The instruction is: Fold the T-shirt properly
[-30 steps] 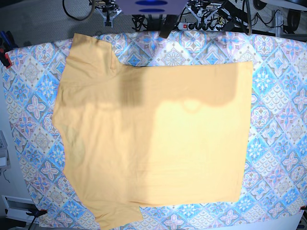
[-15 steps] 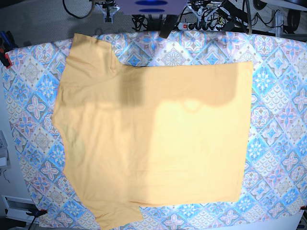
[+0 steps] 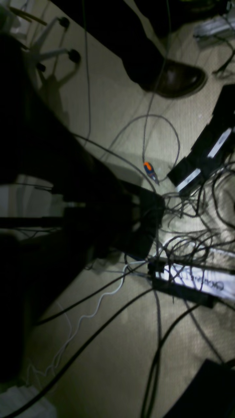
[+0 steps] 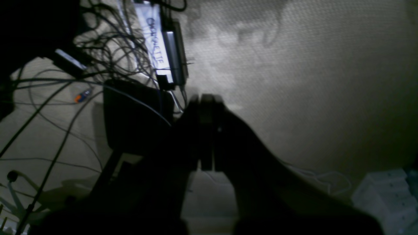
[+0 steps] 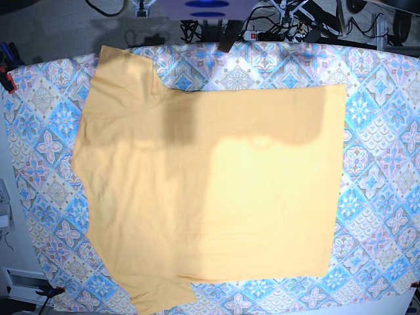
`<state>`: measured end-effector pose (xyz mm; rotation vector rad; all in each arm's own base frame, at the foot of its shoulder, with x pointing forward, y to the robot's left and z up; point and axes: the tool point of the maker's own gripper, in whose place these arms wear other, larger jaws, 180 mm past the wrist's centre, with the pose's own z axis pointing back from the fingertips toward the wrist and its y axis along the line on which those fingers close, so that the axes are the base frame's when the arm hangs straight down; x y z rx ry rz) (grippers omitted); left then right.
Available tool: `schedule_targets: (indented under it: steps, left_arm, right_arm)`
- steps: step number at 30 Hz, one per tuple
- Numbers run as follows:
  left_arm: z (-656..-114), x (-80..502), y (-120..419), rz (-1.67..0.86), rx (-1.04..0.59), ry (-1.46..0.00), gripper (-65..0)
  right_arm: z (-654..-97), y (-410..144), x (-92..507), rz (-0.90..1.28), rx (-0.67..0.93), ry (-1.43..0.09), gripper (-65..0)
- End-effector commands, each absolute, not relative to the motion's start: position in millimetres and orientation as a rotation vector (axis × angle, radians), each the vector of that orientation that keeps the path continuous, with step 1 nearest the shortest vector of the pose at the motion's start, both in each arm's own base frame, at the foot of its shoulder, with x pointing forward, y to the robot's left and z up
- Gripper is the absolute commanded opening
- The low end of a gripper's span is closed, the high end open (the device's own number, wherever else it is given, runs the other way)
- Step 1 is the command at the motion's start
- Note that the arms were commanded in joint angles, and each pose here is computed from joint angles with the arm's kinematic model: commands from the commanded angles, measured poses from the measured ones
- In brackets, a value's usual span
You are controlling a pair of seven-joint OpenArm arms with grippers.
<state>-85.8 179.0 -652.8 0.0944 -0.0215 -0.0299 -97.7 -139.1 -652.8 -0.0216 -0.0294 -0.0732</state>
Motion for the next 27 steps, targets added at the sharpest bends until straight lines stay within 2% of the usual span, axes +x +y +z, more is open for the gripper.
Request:
schedule_targets:
  steps: [1, 23, 27]
  left_arm:
    - [-650.3, -95.8, 187.5, -0.040, 0.112, -0.008, -65.0]
    - [-631.5, -145.3, 239.4, -0.078, 0.185, 0.053, -65.0]
    - [-620.8, -120.8, 249.5, -0.112, 0.198, -0.062, -65.0]
  right_arm:
    - [-651.3, -147.8, -101.7, -0.069, -0.036, -0.030, -64.7]
    - [-621.2, -179.0, -142.2, -0.031, -0.086, -0.084, -64.8]
    - [-618.1, -180.3, -143.6, -0.027, -0.089, -0.092, -65.0]
